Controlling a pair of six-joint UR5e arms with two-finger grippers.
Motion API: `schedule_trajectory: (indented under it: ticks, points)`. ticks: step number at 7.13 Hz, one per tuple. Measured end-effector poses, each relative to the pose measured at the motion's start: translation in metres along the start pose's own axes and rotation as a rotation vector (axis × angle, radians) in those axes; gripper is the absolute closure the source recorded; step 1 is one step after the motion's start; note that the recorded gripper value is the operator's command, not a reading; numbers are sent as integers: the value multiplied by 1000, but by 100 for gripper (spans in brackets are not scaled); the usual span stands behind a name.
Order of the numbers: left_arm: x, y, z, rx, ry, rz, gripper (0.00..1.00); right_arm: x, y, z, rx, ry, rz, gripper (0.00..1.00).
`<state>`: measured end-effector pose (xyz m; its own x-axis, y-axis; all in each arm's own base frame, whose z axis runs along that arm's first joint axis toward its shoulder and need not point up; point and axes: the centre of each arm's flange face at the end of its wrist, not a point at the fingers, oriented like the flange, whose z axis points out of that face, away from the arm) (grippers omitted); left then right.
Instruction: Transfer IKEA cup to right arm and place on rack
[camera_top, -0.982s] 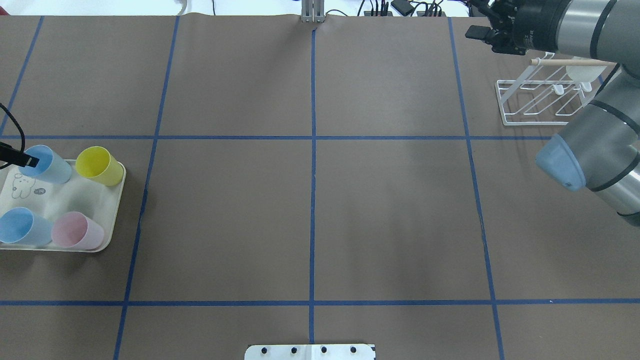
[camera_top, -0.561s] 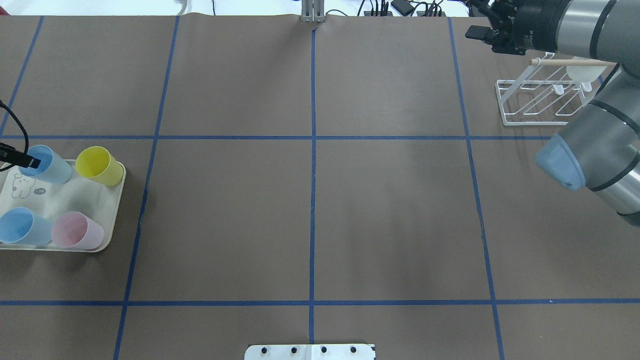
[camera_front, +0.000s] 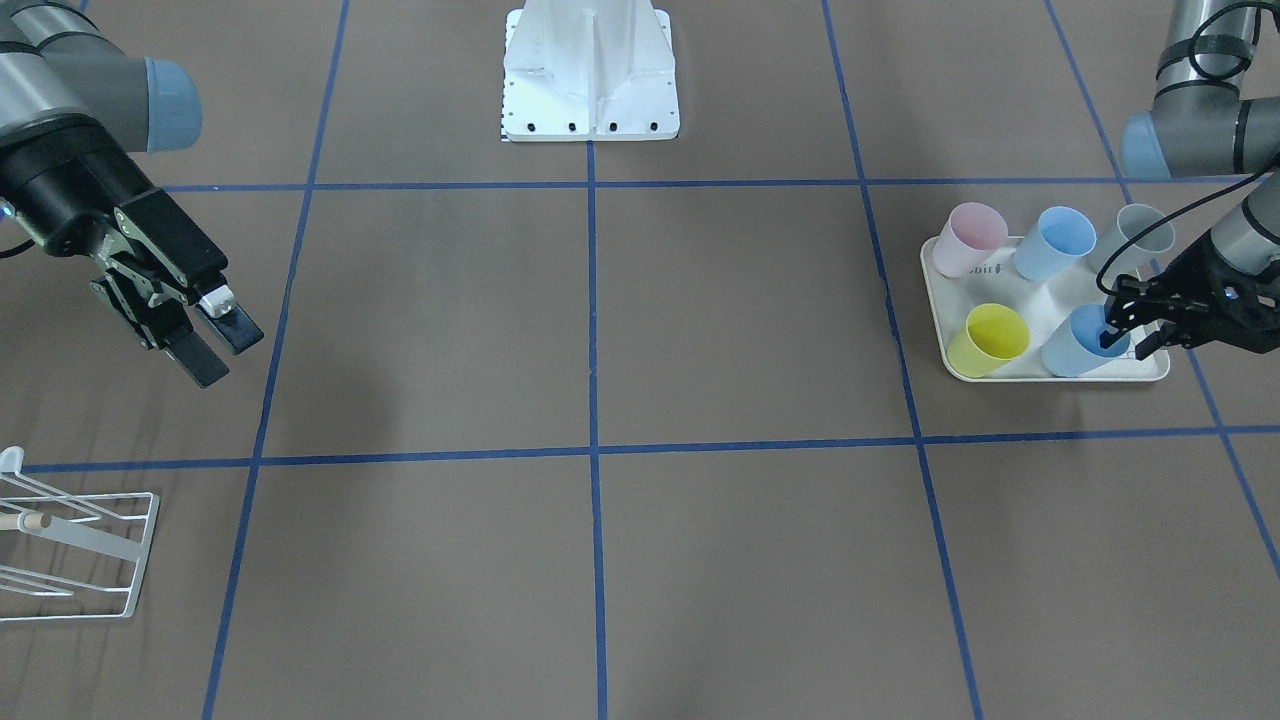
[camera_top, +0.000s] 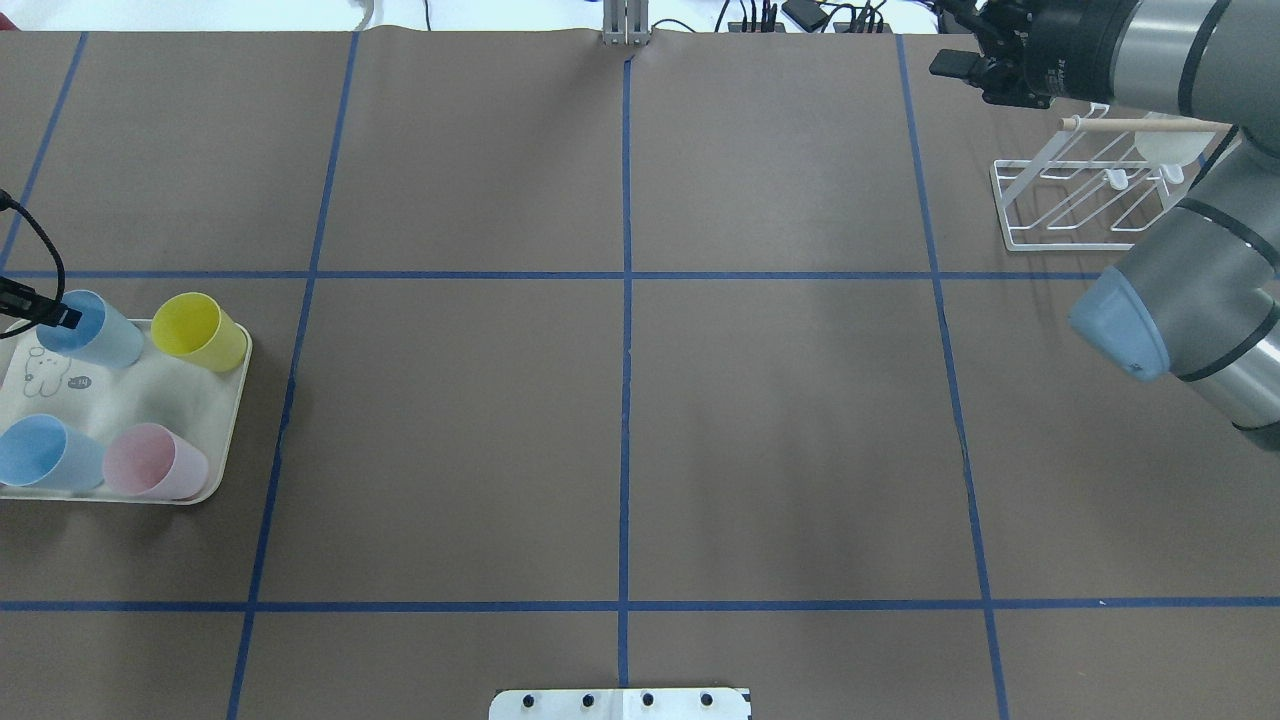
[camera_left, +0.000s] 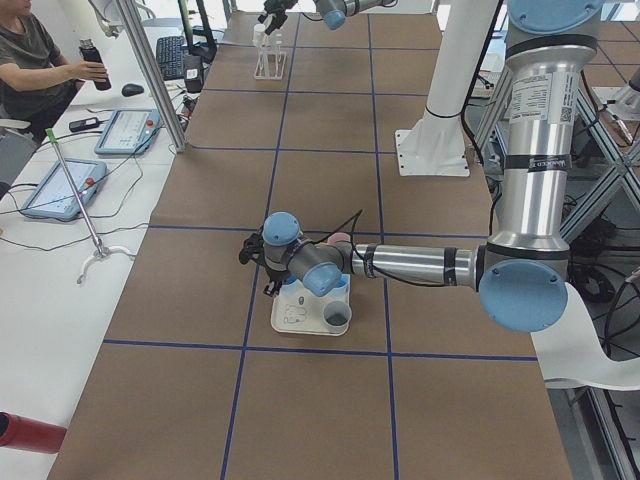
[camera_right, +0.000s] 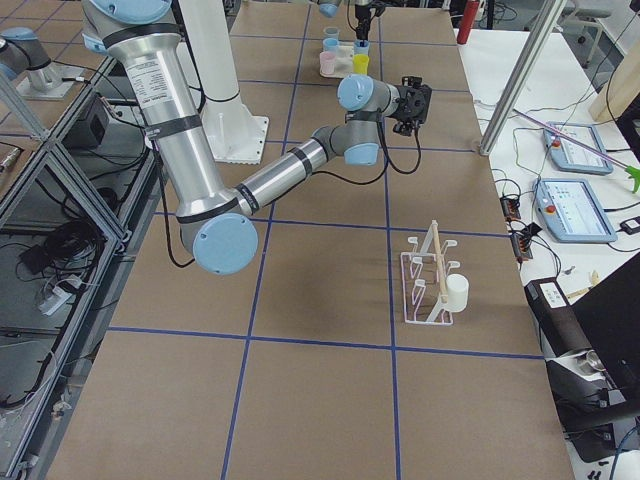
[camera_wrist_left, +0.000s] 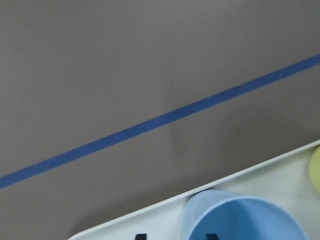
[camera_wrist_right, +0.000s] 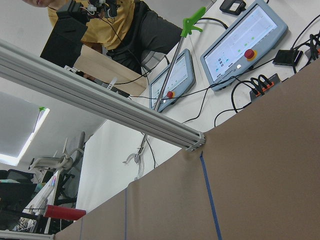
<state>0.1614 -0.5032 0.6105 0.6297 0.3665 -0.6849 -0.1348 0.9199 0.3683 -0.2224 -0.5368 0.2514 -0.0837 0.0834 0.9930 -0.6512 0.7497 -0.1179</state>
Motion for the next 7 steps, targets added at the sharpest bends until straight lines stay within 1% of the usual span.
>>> schedule_trajectory:
  ticks: [1,2,4,6,7]
  points:
    - [0,0,0,0,0,-1,96,0,0,0,0,0,0,0]
    - [0,0,0,1,-2,-2,100,0,0,0,0,-1,-1,0]
    - [3,-1,-6,10,0,-1,100,0,-1,-1,1,-1,-1,0]
    - [10,7,-27,34,3,1,100,-1,-1,-1,1,-1,-1,0]
    - [5,6,-44,56,-6,-15,100,-1,-1,-1,1,-2,0,0]
